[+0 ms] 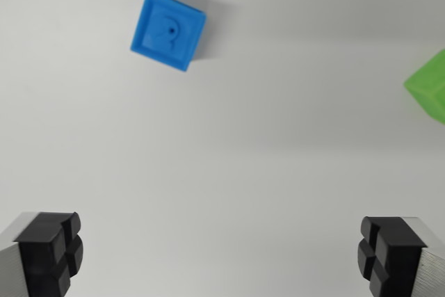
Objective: Stack cube
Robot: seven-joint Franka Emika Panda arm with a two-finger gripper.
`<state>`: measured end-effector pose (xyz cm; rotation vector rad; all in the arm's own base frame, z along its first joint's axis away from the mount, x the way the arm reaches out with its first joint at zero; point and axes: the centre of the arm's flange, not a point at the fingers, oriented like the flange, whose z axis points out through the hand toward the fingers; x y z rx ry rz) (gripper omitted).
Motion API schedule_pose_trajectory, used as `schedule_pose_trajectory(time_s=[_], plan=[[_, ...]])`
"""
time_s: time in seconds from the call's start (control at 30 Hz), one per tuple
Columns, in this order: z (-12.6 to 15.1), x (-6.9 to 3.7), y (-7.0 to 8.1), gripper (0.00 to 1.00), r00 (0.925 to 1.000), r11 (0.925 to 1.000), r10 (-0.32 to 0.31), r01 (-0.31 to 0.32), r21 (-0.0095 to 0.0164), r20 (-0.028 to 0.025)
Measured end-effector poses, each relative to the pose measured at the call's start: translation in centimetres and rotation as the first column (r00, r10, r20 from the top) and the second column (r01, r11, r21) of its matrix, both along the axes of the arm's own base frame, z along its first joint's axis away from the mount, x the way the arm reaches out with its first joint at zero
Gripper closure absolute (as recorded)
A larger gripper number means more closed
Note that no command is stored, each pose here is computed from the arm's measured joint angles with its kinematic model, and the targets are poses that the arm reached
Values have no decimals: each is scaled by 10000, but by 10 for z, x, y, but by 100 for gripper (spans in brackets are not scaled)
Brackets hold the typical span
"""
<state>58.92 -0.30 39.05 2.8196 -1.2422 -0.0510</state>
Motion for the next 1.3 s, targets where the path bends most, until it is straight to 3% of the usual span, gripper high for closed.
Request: schedule_pose_trajectory(time_s=[0.53,0.8,1.03,1.3], plan=[[-2,0,0,0,10000,10000,-30,30,-2,-19],[-12,4,2,0,9997,9997,-231,231,2,31],[-29,7,6,0,9985,9985,-539,539,32,86],[-53,13,12,0,9950,9951,-989,987,93,162]])
